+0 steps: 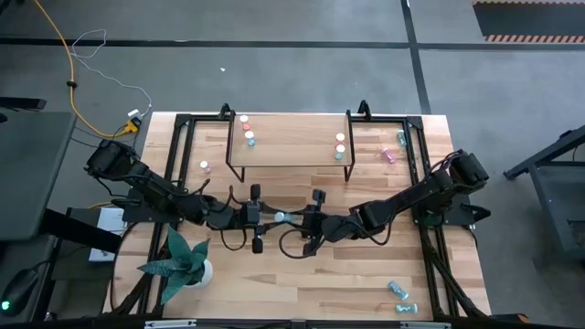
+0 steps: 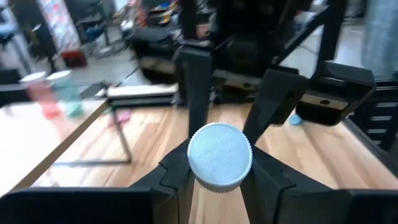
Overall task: Pick and place medicine bottles onto shelf by color
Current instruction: Put the green pill bottle on the shelf
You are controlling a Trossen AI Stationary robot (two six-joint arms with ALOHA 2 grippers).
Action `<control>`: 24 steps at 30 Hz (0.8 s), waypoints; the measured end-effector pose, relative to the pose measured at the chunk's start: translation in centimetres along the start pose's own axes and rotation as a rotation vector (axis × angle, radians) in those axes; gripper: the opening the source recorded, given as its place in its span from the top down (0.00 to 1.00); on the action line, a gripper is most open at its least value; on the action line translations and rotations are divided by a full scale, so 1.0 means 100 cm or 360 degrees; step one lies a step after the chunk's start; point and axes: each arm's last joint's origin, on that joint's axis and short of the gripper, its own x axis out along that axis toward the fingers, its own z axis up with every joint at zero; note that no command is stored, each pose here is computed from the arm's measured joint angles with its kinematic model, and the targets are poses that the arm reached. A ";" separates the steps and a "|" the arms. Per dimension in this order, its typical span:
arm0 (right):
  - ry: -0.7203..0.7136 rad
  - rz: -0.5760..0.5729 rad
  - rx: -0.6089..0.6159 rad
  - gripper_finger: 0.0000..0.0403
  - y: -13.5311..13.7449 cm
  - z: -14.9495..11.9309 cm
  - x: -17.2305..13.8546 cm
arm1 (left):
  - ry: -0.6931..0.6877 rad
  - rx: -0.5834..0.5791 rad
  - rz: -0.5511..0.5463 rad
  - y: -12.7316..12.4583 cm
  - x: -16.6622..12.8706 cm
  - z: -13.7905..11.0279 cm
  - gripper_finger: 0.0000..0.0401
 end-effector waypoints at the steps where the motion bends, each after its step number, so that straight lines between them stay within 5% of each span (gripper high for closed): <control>1: 0.0005 -0.0033 -0.0008 0.69 0.000 0.000 -0.002 | 0.0024 -0.0016 0.0016 0.001 -0.002 0.001 0.76; 12: 0.0074 -0.0457 -0.0103 0.54 0.001 0.002 -0.040 | 0.0214 -0.0064 0.0133 0.016 -0.030 0.012 0.76; 24: 0.0110 -0.0871 0.0419 0.54 -0.031 -0.011 -0.097 | 0.0239 -0.0173 0.0476 0.037 -0.030 0.048 0.76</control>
